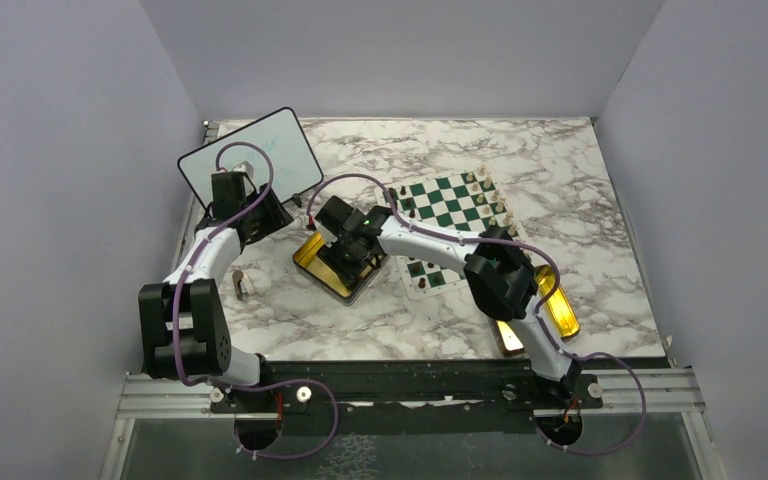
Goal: Set up the chess pieces on the board
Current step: Pick up the chess piece from the storage box.
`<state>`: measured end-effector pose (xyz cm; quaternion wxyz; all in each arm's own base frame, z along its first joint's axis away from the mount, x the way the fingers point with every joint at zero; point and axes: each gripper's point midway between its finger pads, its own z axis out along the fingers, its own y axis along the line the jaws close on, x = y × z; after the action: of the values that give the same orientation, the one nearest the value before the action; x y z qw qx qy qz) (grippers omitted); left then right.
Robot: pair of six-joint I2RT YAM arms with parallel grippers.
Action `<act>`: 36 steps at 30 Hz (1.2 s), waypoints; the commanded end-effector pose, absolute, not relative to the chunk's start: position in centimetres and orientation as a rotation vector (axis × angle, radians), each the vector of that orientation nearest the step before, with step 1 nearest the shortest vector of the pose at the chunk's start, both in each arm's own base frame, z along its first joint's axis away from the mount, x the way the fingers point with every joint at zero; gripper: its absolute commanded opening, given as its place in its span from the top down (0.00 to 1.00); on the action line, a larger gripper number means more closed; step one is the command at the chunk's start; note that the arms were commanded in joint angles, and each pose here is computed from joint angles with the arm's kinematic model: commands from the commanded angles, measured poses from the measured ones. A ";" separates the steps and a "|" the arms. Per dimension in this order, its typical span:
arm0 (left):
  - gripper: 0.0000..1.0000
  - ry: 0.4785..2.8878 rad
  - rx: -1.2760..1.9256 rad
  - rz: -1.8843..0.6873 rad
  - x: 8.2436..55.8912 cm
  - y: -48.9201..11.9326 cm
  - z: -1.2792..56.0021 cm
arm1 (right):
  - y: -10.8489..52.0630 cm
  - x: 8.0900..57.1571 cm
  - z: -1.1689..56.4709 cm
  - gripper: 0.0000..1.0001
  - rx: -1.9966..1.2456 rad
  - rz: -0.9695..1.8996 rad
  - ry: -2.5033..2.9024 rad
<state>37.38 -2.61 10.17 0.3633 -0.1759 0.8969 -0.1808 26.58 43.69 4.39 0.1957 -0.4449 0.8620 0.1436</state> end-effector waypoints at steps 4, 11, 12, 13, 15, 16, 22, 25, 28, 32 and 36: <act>0.43 2.269 -0.465 -0.499 37.6 -2.6 10.9 | 41.8 25.4 2.4 0.51 -1.380 0.265 2.524; 0.43 2.269 -0.470 -0.481 37.5 -2.3 10.8 | 43.1 26.2 2.0 0.65 -1.366 0.301 2.477; 0.43 2.270 -0.473 -0.479 37.5 -2.3 10.8 | 43.2 26.4 2.2 0.68 -1.358 0.301 2.464; 0.43 2.273 -0.474 -0.480 37.5 -2.3 10.7 | 43.4 26.7 2.3 0.71 -1.367 0.301 2.443; 0.43 2.276 -0.469 -0.489 37.5 -2.4 10.8 | 43.8 27.1 2.6 0.78 -1.379 0.313 2.396; 0.43 2.276 -0.469 -0.492 37.4 -2.4 10.8 | 44.0 27.3 3.0 0.80 -1.369 0.322 2.375; 0.43 2.266 -0.465 -0.510 37.6 -2.6 11.9 | 45.4 28.1 7.7 0.85 -1.273 0.409 2.269; 0.43 2.254 -0.453 -0.536 37.7 -3.0 12.6 | 45.7 28.7 10.7 0.88 -1.207 0.452 2.172; 0.43 2.248 -0.426 -0.570 37.6 -3.5 13.3 | 45.4 29.2 12.1 0.89 -1.158 0.482 2.113; 0.43 2.235 -0.394 -0.569 37.3 -3.6 13.9 | 45.1 29.6 13.2 0.90 -1.075 0.529 2.115; 0.43 2.224 -0.338 -0.658 36.9 -5.1 15.0 | 44.8 30.1 14.5 0.89 -0.992 0.588 2.091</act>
<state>36.73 -3.65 11.91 0.3677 -0.1683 0.8886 -0.2165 28.92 44.37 12.38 0.3271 -0.4257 0.8201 0.1982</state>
